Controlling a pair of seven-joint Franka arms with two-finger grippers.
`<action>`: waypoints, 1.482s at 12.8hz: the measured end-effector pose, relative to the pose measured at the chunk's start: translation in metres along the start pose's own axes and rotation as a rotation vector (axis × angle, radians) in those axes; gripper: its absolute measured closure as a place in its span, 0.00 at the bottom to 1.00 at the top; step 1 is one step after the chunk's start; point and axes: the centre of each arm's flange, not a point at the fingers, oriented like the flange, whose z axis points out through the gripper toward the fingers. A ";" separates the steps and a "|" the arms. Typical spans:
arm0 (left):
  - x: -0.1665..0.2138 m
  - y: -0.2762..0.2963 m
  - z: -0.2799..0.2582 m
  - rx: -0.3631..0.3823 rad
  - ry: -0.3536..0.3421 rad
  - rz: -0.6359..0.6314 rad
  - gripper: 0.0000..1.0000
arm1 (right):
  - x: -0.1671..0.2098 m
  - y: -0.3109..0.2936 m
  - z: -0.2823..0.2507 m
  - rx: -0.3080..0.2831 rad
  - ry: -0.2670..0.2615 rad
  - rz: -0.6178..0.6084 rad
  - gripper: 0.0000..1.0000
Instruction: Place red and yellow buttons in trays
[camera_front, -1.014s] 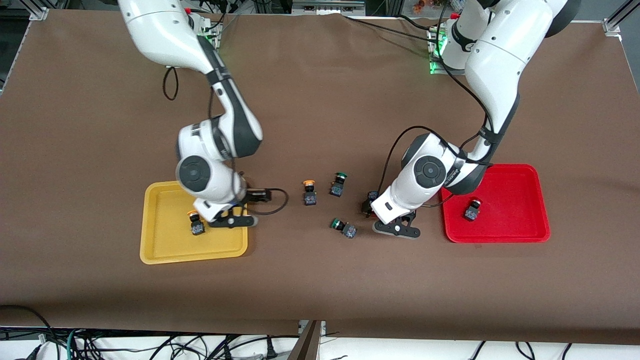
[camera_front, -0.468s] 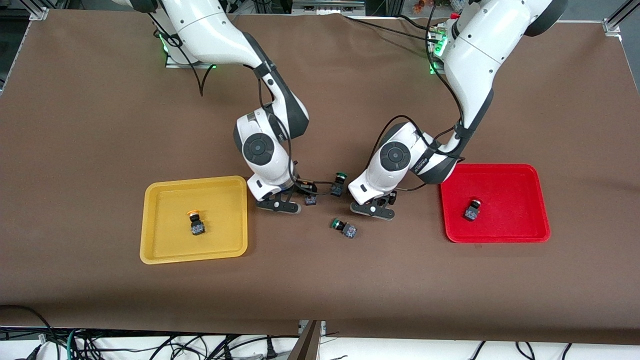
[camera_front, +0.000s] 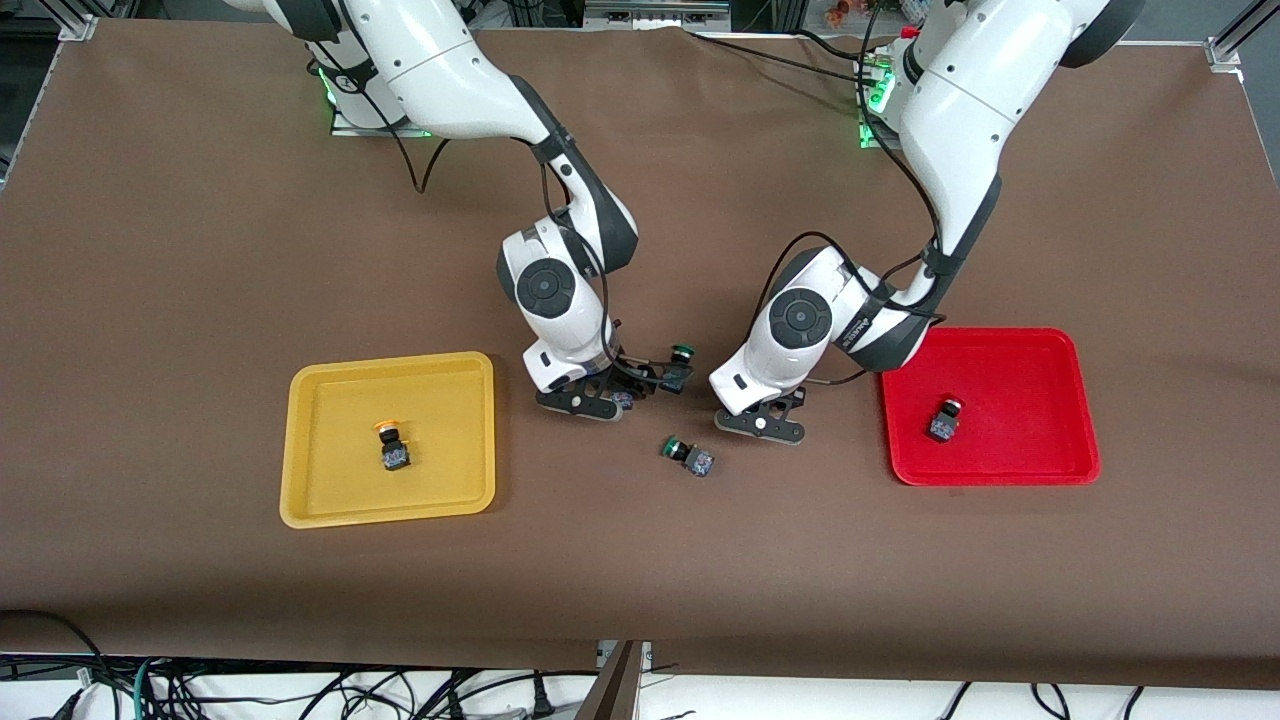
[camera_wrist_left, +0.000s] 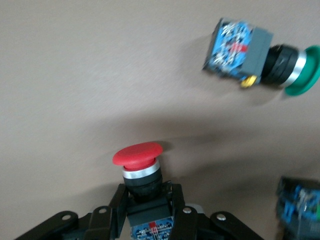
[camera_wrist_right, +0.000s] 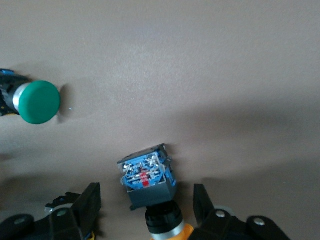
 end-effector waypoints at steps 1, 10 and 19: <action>-0.003 -0.004 -0.018 0.032 -0.031 -0.002 0.61 | -0.002 -0.001 0.003 -0.001 0.000 -0.004 0.22; -0.022 -0.191 -0.106 0.246 -0.370 0.363 0.61 | 0.081 0.066 -0.065 -0.085 -0.092 -0.226 0.59; -0.041 -0.362 -0.016 0.138 -0.234 0.424 0.55 | 0.167 0.205 -0.096 -0.178 -0.157 -0.429 0.35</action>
